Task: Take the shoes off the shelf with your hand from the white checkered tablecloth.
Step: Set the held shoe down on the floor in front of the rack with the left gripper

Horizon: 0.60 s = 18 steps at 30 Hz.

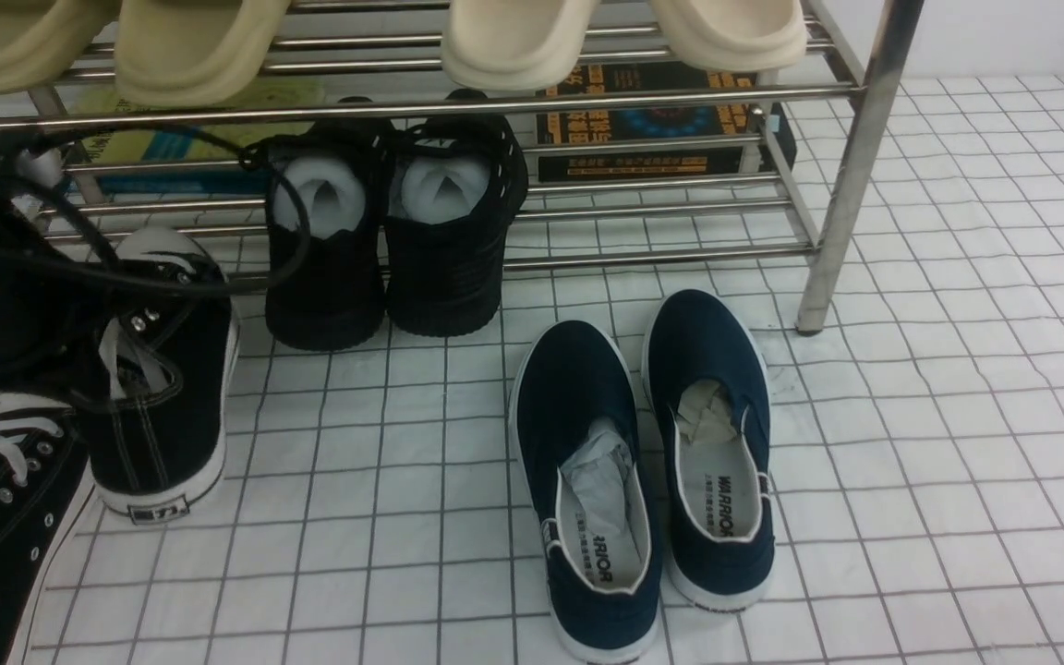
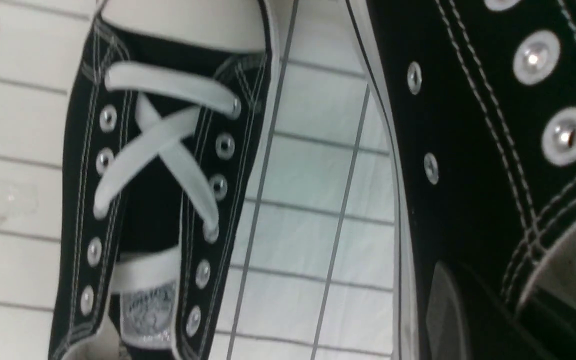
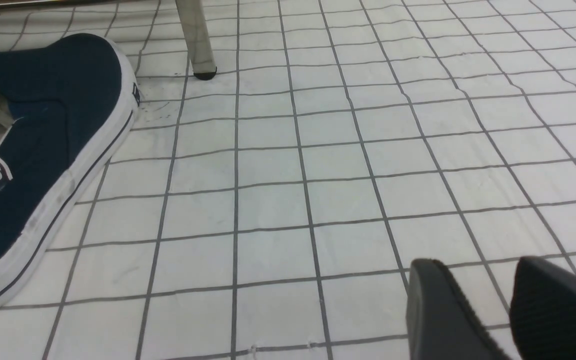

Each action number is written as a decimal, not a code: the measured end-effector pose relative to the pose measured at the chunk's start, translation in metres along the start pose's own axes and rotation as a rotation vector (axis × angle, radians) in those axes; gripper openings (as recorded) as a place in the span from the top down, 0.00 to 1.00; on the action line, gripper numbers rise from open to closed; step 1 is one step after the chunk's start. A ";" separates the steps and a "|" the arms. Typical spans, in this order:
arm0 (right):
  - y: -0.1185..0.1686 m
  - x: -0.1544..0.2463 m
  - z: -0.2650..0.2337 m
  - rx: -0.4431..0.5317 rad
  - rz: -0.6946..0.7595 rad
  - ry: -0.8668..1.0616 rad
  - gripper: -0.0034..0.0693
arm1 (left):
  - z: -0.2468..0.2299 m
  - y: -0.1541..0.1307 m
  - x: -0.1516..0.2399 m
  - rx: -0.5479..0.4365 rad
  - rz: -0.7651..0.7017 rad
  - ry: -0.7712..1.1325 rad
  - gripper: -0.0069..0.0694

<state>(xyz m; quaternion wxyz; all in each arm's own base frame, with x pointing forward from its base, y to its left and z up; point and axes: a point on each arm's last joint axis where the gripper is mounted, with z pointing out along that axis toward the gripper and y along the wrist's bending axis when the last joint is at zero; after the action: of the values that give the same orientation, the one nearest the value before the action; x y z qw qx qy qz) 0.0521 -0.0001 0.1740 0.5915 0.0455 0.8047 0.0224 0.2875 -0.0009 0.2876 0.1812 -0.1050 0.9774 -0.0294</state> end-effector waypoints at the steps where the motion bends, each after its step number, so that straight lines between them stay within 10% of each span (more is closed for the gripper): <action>1: 0.000 0.000 0.000 0.000 0.000 0.000 0.62 | 0.000 0.001 0.005 0.000 0.000 0.001 0.90; 18: 0.000 0.000 0.000 0.000 0.000 0.000 0.62 | 0.031 0.012 0.050 -0.026 0.051 0.097 0.89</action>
<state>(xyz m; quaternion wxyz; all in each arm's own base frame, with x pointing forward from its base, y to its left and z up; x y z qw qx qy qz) 0.0521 -0.0001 0.1740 0.5915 0.0455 0.8047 0.0224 0.2507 -0.0004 0.2398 0.1332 -0.0811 0.9876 -0.0174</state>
